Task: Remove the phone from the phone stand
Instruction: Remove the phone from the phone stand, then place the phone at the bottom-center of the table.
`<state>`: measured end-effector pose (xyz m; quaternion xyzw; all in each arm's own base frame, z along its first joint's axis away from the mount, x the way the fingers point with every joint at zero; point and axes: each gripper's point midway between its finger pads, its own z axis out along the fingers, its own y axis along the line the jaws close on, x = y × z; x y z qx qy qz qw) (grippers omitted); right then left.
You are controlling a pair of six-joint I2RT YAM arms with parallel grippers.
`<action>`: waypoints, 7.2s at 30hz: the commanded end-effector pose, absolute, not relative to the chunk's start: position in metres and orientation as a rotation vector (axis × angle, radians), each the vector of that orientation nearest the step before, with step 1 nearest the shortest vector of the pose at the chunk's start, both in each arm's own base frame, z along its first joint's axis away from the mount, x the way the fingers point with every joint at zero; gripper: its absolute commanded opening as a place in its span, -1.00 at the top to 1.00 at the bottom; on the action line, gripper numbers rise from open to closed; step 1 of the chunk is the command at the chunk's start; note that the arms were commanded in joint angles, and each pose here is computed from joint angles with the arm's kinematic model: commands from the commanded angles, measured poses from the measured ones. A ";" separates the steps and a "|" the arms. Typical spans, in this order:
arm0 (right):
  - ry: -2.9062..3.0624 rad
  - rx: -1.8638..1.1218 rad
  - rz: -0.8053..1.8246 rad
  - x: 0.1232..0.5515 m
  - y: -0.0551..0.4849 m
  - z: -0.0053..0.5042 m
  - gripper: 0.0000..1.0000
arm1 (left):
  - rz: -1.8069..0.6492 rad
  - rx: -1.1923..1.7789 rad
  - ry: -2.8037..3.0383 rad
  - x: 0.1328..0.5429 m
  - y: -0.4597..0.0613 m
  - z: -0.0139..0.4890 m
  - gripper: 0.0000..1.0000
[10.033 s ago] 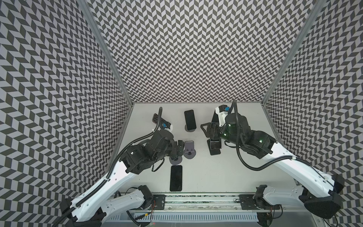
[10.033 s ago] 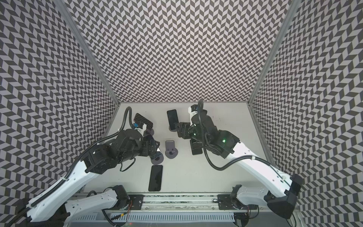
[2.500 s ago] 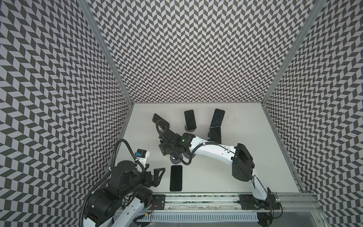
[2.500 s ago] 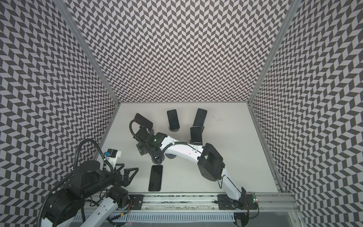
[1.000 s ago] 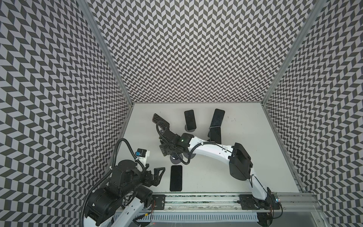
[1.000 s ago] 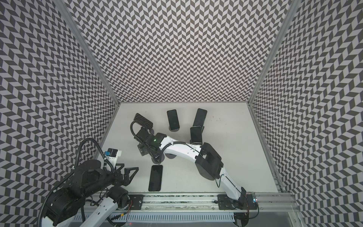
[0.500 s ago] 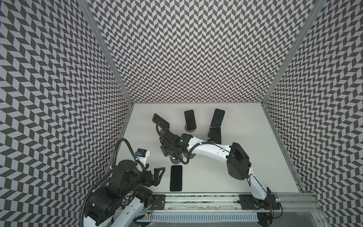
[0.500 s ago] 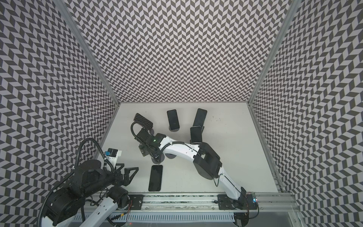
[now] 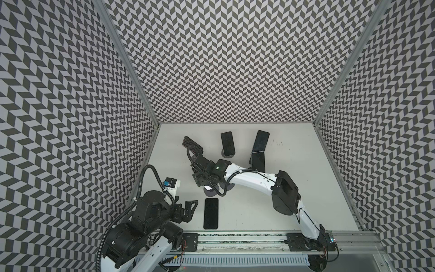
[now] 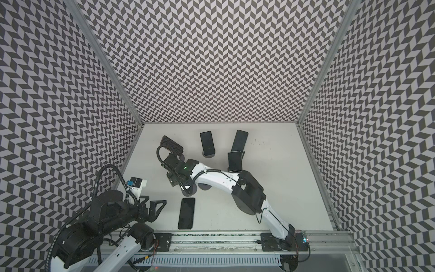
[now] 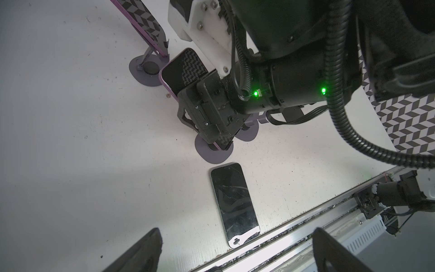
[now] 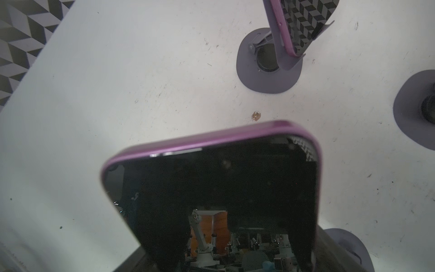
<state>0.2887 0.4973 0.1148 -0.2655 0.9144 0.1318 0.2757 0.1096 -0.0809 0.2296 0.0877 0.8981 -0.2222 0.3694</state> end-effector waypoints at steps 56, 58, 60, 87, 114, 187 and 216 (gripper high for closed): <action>2.305 -0.663 0.396 0.307 0.505 0.174 -0.33 | -0.540 0.246 2.353 0.117 -0.085 0.229 -0.98; 2.300 -0.659 0.403 0.307 0.505 0.177 -0.33 | -0.548 0.265 2.338 0.118 -0.087 0.232 -0.99; 2.294 -0.654 0.412 0.307 0.505 0.181 -0.33 | -0.550 0.271 2.323 0.120 -0.088 0.236 -0.99; 2.255 -0.638 0.455 0.304 0.500 0.211 -0.29 | -0.553 0.252 2.328 0.128 -0.092 0.239 -0.98; 2.302 -0.594 0.514 0.262 0.430 0.230 -0.06 | -0.668 0.193 2.296 0.138 -0.107 0.258 -0.89; 2.418 -0.387 0.642 0.221 0.320 0.215 0.00 | -0.950 0.347 2.403 0.129 -0.218 0.240 -0.83; 2.658 -0.056 0.671 0.157 0.346 0.180 0.04 | -1.061 0.557 2.383 0.064 -0.165 0.229 -0.83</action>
